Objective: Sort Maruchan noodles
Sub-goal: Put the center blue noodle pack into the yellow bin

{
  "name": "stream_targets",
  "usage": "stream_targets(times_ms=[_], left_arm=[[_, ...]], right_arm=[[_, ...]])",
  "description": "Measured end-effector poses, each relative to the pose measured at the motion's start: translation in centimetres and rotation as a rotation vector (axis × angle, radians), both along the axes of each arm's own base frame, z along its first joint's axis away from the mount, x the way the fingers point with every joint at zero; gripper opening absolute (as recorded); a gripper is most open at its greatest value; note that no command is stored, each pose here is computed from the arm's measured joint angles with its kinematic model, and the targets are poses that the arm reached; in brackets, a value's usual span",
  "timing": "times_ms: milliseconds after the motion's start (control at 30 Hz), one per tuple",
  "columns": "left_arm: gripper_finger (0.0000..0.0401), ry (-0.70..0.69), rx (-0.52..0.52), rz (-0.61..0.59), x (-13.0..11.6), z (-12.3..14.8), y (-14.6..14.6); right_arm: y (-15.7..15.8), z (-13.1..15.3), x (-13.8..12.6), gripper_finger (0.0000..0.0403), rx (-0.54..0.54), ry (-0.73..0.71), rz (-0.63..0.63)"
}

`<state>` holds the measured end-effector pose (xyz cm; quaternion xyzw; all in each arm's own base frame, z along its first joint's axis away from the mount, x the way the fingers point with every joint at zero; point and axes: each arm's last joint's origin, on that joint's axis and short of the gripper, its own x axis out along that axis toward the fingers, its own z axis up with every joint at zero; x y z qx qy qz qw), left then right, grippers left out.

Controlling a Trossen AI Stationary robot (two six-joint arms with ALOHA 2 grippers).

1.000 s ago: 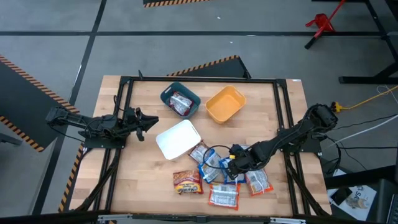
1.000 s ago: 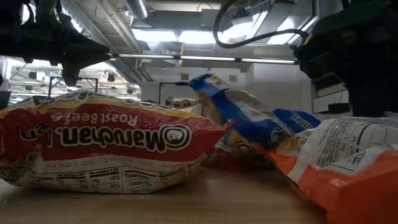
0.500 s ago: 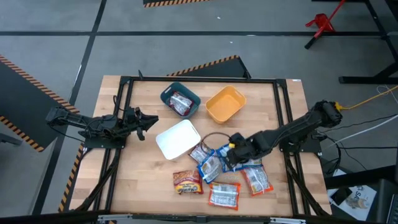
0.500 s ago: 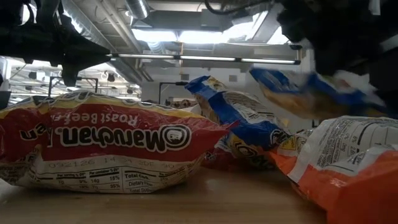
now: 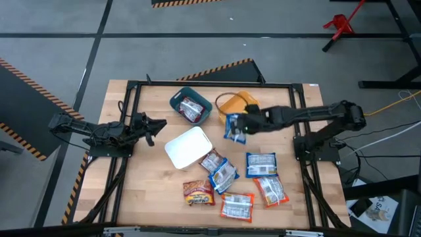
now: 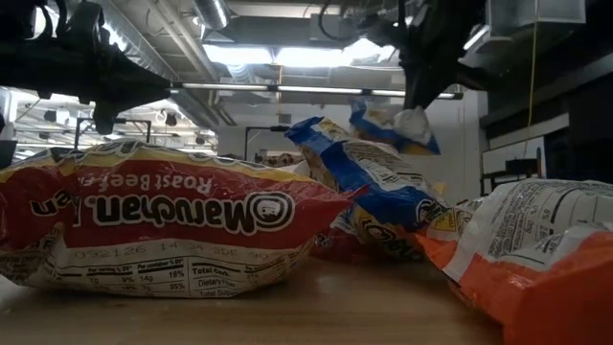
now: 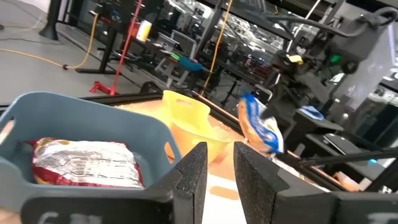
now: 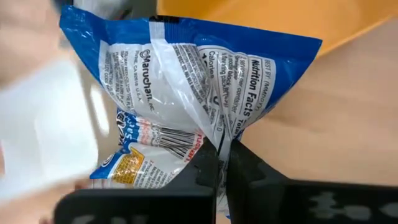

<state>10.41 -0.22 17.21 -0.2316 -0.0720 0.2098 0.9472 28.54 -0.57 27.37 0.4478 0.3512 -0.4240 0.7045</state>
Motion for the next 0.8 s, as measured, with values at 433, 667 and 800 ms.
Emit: stream_targets(times_ms=[433,667,800], left_arm=[[0.0073,0.001,-0.004,0.082,-0.1,0.0,0.2],[0.0073,0.002,-0.005,0.113,-0.2,0.0,0.3],[0.0073,0.002,-0.006,0.121,-0.2,0.0,0.3]], right_arm=[[-6.9,-0.8,-0.8,0.0,-0.095,-0.087,-0.459],[-7.3,-3.3,-1.4,0.0,-0.026,-0.158,-0.659],[-7.3,-4.3,-1.7,0.0,-0.011,-0.158,-0.704]])
